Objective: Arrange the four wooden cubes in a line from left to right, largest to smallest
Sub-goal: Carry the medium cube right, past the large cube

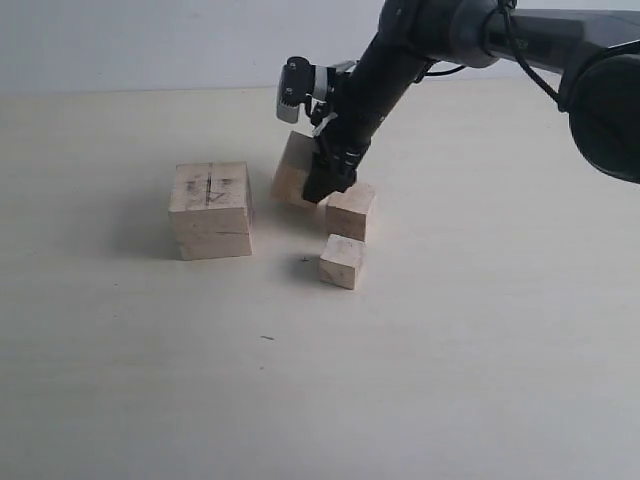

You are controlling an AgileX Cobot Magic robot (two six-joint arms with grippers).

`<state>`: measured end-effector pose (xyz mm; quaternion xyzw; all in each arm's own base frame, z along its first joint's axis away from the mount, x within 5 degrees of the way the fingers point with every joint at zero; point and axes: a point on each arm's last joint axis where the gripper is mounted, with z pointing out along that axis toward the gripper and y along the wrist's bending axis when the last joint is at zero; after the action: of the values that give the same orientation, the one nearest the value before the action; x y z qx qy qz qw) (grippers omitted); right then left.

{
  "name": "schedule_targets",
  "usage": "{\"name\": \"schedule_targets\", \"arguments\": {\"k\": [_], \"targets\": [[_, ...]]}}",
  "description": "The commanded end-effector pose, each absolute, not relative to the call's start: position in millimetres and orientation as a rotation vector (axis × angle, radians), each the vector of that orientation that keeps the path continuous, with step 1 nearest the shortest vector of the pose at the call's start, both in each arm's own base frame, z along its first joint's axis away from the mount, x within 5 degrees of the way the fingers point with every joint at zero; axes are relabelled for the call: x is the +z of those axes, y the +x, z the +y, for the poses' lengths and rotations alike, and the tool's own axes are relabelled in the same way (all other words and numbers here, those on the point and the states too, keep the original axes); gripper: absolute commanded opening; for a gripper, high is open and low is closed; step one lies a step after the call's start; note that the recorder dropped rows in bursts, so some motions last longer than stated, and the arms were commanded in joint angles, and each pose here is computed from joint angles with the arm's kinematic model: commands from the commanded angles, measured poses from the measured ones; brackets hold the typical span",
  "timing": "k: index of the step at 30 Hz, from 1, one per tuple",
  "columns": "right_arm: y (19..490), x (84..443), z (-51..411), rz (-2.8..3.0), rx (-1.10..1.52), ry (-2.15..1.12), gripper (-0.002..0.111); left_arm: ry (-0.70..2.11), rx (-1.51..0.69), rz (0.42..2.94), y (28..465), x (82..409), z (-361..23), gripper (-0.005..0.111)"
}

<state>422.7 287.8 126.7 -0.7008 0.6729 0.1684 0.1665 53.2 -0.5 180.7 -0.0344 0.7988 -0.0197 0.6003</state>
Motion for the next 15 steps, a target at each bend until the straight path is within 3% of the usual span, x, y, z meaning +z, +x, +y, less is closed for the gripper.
{"name": "schedule_targets", "arguments": {"k": [1,7,15], "targets": [[423.7,143.4,258.6,1.978,0.543,-2.07,0.0,-0.08,-0.052,1.837,53.2,181.2,-0.6,0.0],[422.7,165.1,265.7,1.825,0.728,-1.974,0.0,-0.08,-0.052,1.837,53.2,181.2,-0.6,0.0],[407.3,139.6,286.4,1.761,0.629,-2.188,0.0,-0.08,-0.052,1.837,53.2,181.2,-0.6,0.0]]}}
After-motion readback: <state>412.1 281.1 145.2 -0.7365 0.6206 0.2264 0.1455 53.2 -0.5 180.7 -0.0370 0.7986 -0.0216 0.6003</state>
